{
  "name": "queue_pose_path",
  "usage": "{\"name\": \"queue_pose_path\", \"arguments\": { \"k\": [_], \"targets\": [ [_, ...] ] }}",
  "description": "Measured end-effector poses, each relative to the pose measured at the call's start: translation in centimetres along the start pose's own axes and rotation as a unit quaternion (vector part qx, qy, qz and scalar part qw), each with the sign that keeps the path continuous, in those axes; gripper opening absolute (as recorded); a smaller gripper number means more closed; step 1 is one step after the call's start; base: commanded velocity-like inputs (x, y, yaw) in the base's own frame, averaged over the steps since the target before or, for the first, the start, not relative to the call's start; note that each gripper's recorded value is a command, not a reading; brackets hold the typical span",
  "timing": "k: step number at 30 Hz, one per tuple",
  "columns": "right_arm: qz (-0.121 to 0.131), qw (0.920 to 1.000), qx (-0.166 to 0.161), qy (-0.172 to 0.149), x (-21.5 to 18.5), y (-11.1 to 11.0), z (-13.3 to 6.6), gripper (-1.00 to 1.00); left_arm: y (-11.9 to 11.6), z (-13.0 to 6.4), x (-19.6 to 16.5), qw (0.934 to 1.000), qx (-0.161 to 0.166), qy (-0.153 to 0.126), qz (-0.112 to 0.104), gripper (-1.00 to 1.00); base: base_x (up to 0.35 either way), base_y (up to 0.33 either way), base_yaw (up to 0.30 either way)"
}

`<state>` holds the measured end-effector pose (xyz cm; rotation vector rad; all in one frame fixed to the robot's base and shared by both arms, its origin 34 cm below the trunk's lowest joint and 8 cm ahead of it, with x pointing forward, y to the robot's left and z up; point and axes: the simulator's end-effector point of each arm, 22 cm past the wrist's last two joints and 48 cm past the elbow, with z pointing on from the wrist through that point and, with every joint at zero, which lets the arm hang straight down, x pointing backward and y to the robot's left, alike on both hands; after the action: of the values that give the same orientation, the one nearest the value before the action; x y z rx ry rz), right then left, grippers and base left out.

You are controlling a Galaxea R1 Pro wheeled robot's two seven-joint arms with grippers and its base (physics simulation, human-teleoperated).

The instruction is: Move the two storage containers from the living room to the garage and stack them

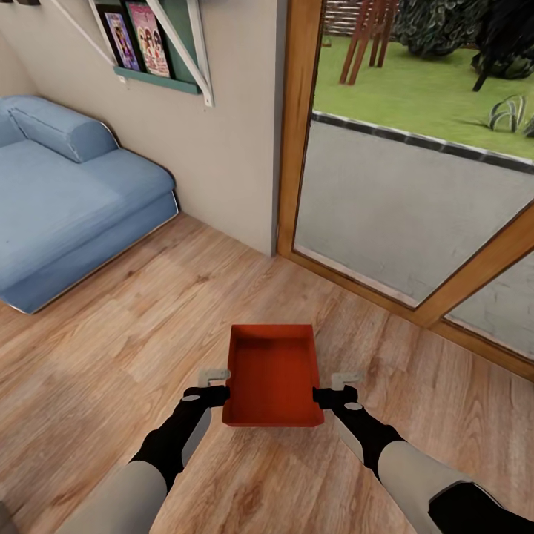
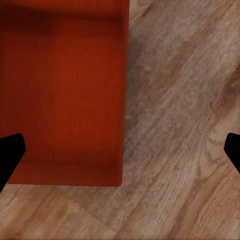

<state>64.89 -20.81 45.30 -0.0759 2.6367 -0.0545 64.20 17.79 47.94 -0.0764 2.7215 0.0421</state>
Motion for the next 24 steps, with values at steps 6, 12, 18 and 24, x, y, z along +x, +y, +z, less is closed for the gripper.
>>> {"name": "queue_pose_path", "arguments": {
  "k": [6, 12, 18, 24],
  "targets": [
    [0.000, 1.0000, -0.001, -0.001, 0.5, 0.0, 0.9, 1.00, 0.0, 0.9, 0.4, 1.0000, 0.000, 0.000, 0.000, 1.00, 0.000, 0.000, 0.000],
    [0.000, 1.0000, -0.003, -0.001, 1.0, 0.1, 1.8, 1.00, 0.0, 1.8, 0.9, 1.0000, 0.000, -0.001, 0.000, 1.00, 0.000, 0.000, 0.000],
    [0.000, 1.0000, -0.003, -0.001, 1.6, 0.1, 2.7, 1.00, -0.1, 2.8, 1.3, 1.0000, 0.000, -0.001, 0.000, 1.00, 0.000, 0.000, 0.000],
    [0.021, 0.9994, -0.026, 0.002, 2.3, 0.8, 3.6, 1.00, -0.1, 3.7, 1.9, 1.0000, 0.000, -0.001, 0.000, 1.00, 0.000, 0.000, 0.000]
  ]
}}
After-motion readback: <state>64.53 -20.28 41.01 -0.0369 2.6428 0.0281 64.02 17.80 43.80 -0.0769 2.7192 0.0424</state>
